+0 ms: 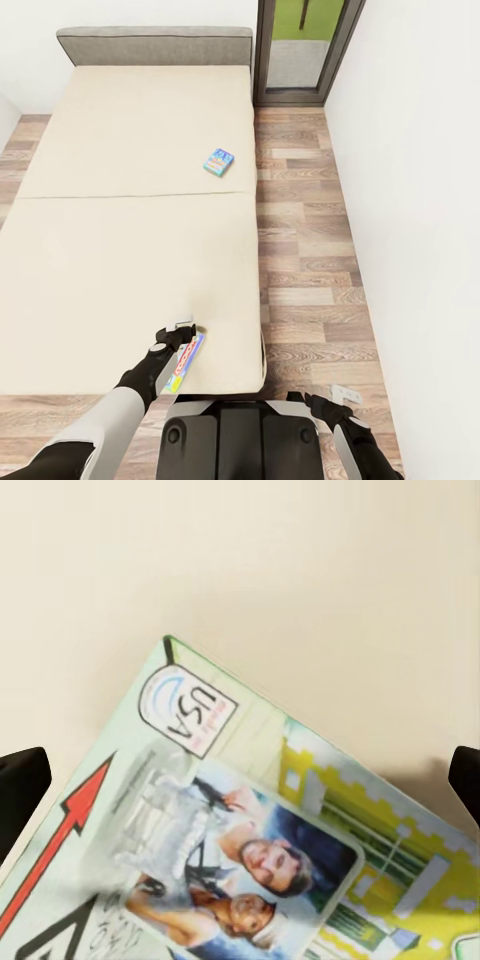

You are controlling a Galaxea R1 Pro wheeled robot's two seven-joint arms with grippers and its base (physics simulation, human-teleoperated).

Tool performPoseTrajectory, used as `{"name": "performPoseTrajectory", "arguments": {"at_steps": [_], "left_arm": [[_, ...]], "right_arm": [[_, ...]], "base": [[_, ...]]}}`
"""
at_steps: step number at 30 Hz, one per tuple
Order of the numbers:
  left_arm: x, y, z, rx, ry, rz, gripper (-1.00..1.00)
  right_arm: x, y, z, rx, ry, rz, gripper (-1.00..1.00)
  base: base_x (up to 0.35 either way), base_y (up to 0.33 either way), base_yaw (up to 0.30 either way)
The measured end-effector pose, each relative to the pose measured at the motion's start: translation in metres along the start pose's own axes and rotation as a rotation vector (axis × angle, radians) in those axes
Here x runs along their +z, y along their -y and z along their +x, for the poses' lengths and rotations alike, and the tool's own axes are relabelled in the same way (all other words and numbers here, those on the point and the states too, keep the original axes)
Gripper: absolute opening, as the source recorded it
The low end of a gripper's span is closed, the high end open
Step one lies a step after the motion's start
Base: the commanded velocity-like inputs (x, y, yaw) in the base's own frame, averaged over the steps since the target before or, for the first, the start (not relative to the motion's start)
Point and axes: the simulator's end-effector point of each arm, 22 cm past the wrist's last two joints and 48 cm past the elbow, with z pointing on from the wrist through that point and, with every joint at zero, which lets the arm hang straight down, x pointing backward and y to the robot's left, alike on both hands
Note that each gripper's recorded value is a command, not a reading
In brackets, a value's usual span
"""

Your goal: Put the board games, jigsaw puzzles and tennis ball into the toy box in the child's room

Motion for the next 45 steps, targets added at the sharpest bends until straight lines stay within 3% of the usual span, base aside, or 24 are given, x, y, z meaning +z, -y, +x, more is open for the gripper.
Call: {"name": "performPoseTrajectory", "arguments": {"at_steps": [45], "left_arm": [[0.0003, -0.0016, -0.0092, 0.001, 0.041, 0.005, 1.00]], "right_arm": [[0.0018, 0.0017, 0.0006, -0.014, 0.026, 0.008, 1.00]], "base": [[0.000, 0.000, 0.000]]}}
